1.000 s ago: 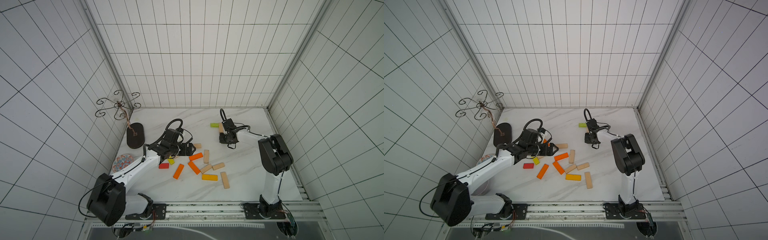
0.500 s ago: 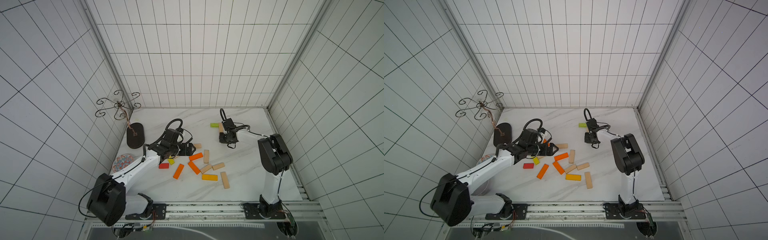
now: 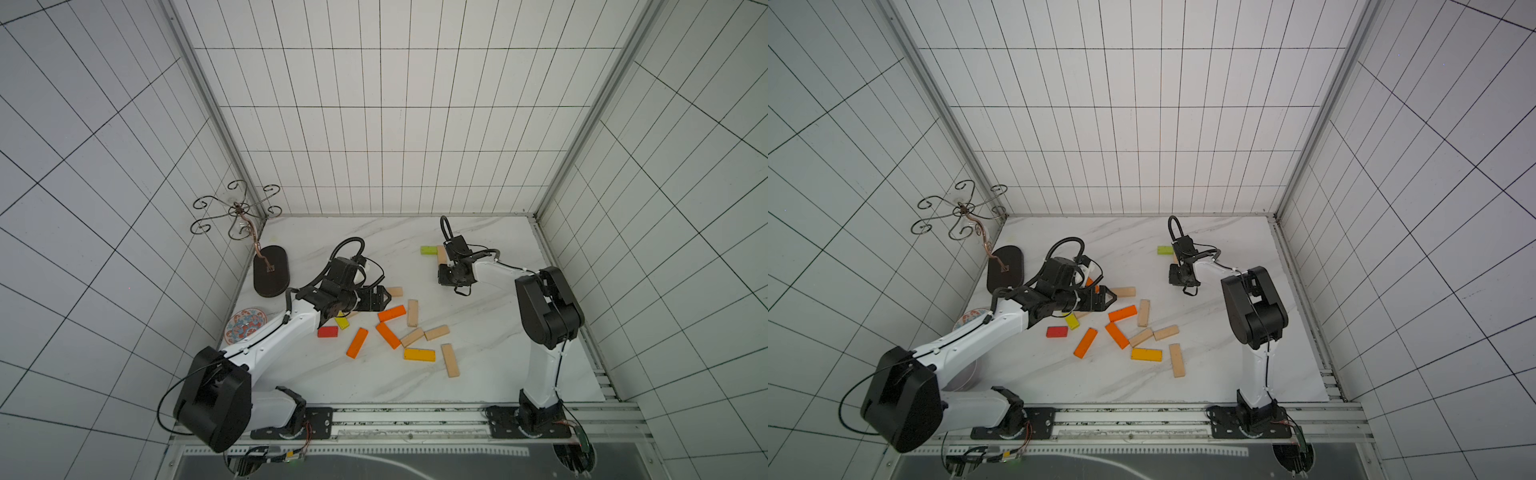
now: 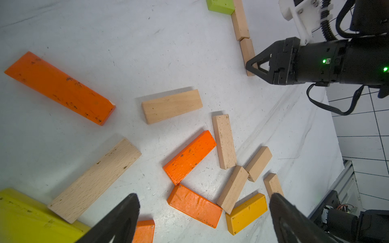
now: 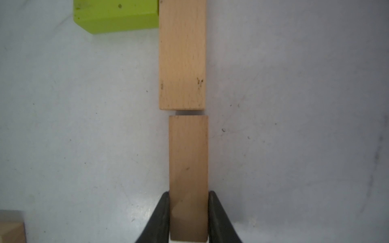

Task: Assemble a giraffe with building blocks
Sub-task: Assemble the building block at the center of the board.

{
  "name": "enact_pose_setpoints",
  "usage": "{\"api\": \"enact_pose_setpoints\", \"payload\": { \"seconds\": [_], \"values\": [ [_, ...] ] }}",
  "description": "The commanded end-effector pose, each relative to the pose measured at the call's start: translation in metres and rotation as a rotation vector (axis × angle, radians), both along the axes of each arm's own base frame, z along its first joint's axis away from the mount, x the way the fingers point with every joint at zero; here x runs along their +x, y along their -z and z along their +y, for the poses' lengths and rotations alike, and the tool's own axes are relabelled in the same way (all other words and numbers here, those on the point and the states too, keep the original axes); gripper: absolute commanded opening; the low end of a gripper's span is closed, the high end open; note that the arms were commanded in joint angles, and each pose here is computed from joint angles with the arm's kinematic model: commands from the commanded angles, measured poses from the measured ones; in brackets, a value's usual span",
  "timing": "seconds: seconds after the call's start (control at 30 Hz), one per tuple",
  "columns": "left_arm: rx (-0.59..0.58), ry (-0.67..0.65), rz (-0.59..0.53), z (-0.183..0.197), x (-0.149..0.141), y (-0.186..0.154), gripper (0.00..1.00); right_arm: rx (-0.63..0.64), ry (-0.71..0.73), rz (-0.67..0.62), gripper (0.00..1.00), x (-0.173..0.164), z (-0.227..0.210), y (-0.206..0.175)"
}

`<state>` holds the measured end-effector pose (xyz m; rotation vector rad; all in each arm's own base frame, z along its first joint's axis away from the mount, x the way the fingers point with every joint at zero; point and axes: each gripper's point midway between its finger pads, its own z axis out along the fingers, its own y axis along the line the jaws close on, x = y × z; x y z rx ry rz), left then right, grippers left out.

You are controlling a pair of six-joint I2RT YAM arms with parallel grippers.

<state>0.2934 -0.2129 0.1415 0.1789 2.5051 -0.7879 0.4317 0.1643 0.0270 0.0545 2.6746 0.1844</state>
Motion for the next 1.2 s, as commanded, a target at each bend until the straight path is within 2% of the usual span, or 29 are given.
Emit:
{"api": "enact_pose_setpoints", "payload": {
  "seconds": [0.0, 0.13, 0.47, 0.6, 0.77, 0.97, 1.17],
  "values": [
    [-0.005, 0.005, -0.013, 0.000, 0.002, 0.000, 0.96, -0.016, 0.021, 0.059, 0.31, 0.000, -0.005, 0.009],
    [-0.006, 0.005, -0.013, 0.000, 0.002, 0.001, 0.96, -0.014, 0.018, 0.054, 0.35, 0.002, -0.004, 0.007],
    [-0.007, -0.010, -0.019, 0.004, -0.001, -0.007, 0.96, -0.016, 0.012, 0.002, 0.52, 0.015, -0.001, -0.021],
    [0.002, -0.020, -0.033, 0.010, -0.003, -0.017, 0.96, -0.023, 0.014, -0.051, 0.60, 0.021, -0.003, -0.049],
    [-0.013, -0.023, -0.068, 0.014, -0.010, -0.039, 0.96, -0.003, 0.002, -0.157, 0.65, 0.027, -0.004, -0.107],
    [-0.028, -0.050, -0.110, 0.024, -0.020, -0.063, 0.96, 0.032, -0.101, -0.276, 0.64, 0.023, 0.004, -0.166],
    [-0.047, -0.075, -0.125, 0.031, -0.031, -0.075, 0.96, 0.121, -0.356, -0.400, 0.59, -0.001, 0.039, -0.195]
  ]
}}
